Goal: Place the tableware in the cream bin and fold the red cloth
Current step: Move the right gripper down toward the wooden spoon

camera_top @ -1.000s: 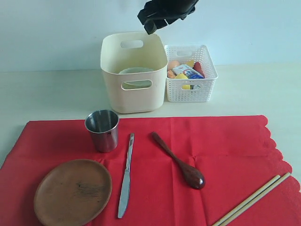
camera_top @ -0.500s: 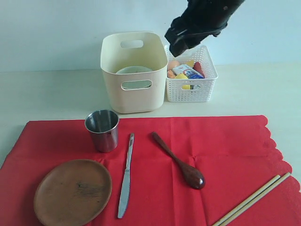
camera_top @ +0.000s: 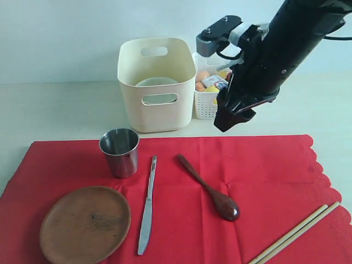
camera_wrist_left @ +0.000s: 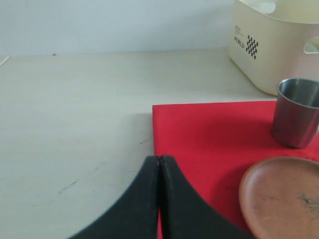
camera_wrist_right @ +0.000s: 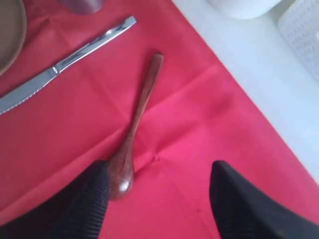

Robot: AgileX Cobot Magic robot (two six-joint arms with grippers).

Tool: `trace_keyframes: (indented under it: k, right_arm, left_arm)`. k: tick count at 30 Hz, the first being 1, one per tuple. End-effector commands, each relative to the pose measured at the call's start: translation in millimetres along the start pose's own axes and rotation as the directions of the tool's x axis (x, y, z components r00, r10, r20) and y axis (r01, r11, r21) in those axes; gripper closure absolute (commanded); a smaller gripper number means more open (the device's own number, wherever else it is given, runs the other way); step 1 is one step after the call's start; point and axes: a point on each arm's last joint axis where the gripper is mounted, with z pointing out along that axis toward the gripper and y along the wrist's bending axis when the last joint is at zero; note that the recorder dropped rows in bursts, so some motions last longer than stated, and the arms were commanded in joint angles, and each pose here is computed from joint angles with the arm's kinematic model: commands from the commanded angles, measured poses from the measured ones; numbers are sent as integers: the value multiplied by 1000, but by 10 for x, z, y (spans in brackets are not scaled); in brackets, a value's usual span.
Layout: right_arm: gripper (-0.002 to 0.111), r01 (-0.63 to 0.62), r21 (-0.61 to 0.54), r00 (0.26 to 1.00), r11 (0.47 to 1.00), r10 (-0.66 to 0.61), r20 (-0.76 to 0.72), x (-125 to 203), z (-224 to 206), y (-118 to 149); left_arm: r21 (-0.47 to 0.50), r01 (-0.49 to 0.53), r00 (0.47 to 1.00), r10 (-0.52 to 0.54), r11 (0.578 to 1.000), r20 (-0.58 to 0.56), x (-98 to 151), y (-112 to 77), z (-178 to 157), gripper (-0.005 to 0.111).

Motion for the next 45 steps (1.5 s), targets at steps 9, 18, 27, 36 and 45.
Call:
trace_keyframes:
  k: [9,18,27,36,45]
  right_arm:
    - [52,-12,-104,994,995,1,-112,36,659,153]
    - [52,53,33,973,998,-44,-228,-6,1174,396]
    - [52,33,23,962,999,-26,-270,72,1550,380]
    - [105,60,24,944,998,-49,-326,30,1582,340]
    - [108,58,50,965,997,-43,-259,-135,1233,338]
  left_arm:
    - [3,9,1000,-9,1000,12,-3,-3,-2,107]
    - [3,9,1000,-9,1000,12,-3,-3,-2,107]
    - [3,9,1000,-9,1000,12,-3,-3,-2,107]
    - [3,9,1000,-9,1000,12,-3,-3,-2,107]
    - [3,9,1000,-9,1000,12,-3,-3,-2,107]
